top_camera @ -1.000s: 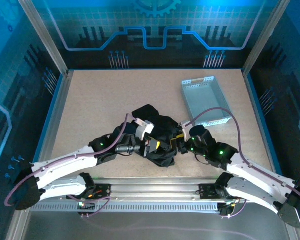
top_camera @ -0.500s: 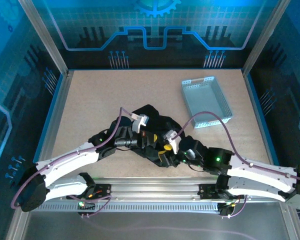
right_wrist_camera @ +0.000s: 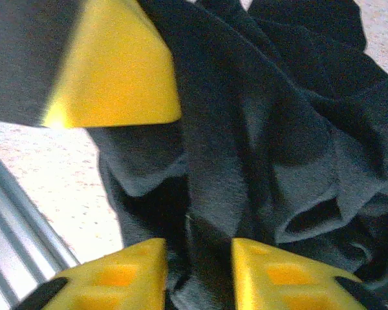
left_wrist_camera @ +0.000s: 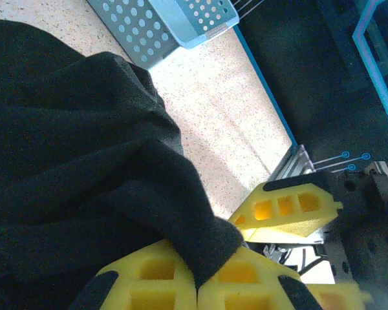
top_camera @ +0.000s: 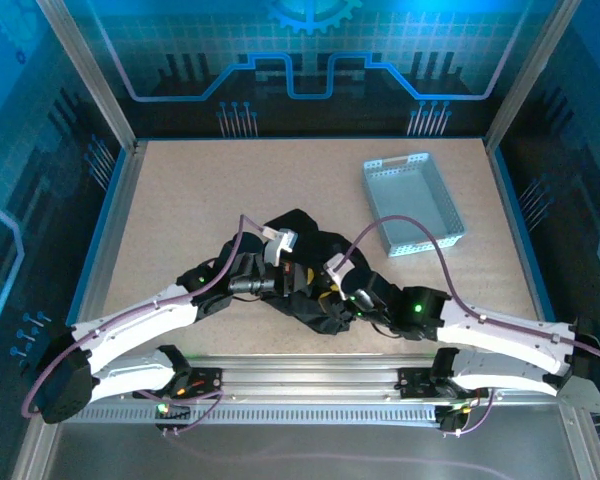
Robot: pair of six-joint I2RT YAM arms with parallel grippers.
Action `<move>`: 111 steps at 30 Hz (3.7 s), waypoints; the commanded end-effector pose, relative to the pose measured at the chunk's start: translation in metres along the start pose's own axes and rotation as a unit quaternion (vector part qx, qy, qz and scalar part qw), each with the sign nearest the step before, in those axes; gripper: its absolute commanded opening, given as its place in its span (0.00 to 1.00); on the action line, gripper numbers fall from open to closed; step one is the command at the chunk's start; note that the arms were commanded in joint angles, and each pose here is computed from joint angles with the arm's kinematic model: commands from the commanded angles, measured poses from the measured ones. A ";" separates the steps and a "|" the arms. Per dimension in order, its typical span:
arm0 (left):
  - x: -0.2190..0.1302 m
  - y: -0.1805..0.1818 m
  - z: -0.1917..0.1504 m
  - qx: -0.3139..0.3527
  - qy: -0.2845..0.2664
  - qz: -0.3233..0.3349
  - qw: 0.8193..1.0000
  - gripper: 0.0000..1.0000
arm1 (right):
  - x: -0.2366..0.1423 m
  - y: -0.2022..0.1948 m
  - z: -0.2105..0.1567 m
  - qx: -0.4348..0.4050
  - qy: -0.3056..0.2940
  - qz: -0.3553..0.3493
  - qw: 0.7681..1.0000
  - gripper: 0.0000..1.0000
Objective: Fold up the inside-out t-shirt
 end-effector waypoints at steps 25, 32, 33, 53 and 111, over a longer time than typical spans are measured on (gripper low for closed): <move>-0.004 0.081 0.013 -0.136 0.013 0.068 0.988 0.15 | 0.014 -0.082 0.009 0.248 -0.037 0.064 0.966 0.00; -0.033 0.093 0.008 -0.095 0.045 0.272 0.957 0.48 | 0.021 -0.079 0.012 0.242 -0.028 0.077 0.967 0.00; -0.037 0.083 0.012 -0.069 0.046 0.293 0.953 0.48 | 0.020 -0.077 0.013 0.241 -0.029 0.082 0.967 0.00; 0.057 -0.003 0.007 0.141 0.168 0.355 0.909 0.48 | 0.011 -0.067 0.021 0.220 -0.050 0.079 0.971 0.00; -0.052 0.005 0.077 -0.018 -0.094 0.150 0.984 0.00 | -0.064 -0.056 0.059 0.133 -0.164 0.048 0.976 0.00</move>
Point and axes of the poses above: each hand's point on the last joint's axis, 136 mm out from that joint toward the fingers, its own x axis out along the fingers, its own y axis along the line the jaws close on, z = x × y, the point moved 7 cm from there along -x, back along the fingers, and after that the axes turned 8 degrees about x, right-handed, at the moved point
